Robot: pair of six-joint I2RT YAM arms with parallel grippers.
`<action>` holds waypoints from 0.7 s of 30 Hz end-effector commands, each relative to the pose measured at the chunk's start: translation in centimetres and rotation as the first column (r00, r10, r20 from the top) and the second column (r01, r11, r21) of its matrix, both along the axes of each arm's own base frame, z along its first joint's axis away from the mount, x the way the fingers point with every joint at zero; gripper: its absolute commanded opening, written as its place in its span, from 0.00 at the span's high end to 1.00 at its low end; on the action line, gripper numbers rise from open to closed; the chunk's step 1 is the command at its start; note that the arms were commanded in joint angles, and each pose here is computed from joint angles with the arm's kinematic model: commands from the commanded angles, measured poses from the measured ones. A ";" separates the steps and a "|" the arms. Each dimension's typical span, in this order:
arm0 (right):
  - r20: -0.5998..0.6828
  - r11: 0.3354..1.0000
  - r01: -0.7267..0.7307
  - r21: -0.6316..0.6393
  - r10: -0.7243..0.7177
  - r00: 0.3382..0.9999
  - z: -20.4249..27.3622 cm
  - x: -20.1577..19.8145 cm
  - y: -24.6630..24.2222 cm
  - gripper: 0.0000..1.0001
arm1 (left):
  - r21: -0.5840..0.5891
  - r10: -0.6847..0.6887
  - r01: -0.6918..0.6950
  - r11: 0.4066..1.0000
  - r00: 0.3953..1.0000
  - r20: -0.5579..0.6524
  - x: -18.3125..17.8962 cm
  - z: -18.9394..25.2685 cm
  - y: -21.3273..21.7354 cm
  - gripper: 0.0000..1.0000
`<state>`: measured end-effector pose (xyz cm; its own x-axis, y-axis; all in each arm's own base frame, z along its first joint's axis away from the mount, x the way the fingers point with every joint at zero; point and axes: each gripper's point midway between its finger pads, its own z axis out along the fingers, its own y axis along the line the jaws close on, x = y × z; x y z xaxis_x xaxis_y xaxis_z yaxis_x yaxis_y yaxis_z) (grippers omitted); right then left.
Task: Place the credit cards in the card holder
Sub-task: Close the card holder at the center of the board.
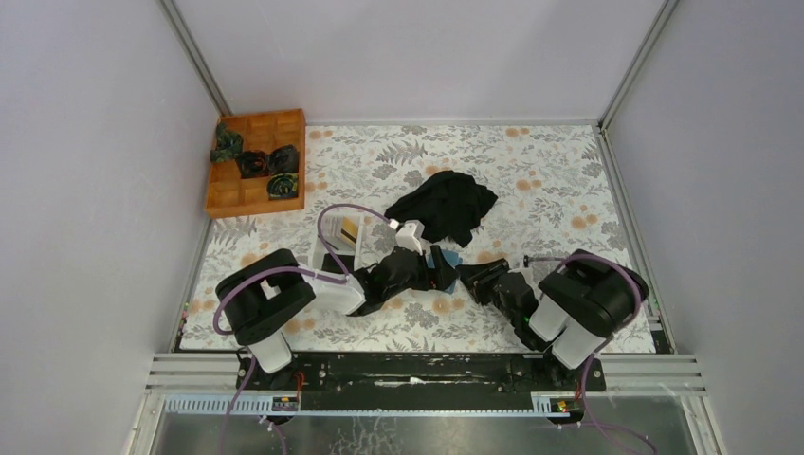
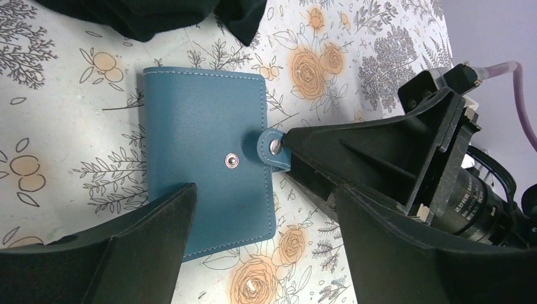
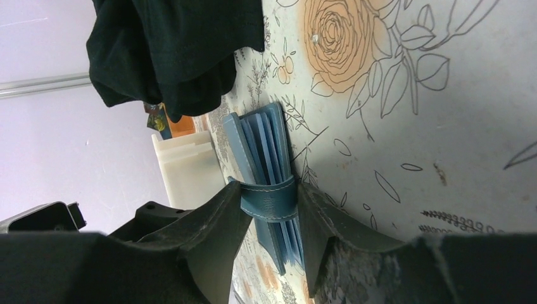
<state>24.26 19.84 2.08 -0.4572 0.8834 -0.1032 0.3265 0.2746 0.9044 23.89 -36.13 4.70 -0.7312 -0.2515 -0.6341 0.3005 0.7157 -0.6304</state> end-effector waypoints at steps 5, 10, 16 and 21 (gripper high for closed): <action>-0.055 0.998 -0.051 -0.034 0.049 0.997 -2.3 -1.8 -0.5 0.55 | 0.227 0.000 0.019 0.974 0.997 -0.082 -1.0 -5.9 3.7 0.11; -0.057 0.996 -0.069 -0.053 0.066 0.996 -2.6 -1.7 -0.3 0.55 | 0.227 -0.026 0.045 0.973 0.996 -0.085 -1.2 -5.9 3.3 0.11; -0.065 0.991 -0.105 -0.080 0.100 0.993 -3.0 -1.7 0.2 0.55 | 0.218 -0.060 0.077 0.973 0.995 -0.085 -1.3 -5.7 2.7 0.11; -0.068 0.988 -0.121 -0.094 0.115 0.991 -3.2 -1.6 0.4 0.55 | 0.215 -0.090 0.109 0.970 0.992 -0.094 -1.6 -5.9 2.3 0.11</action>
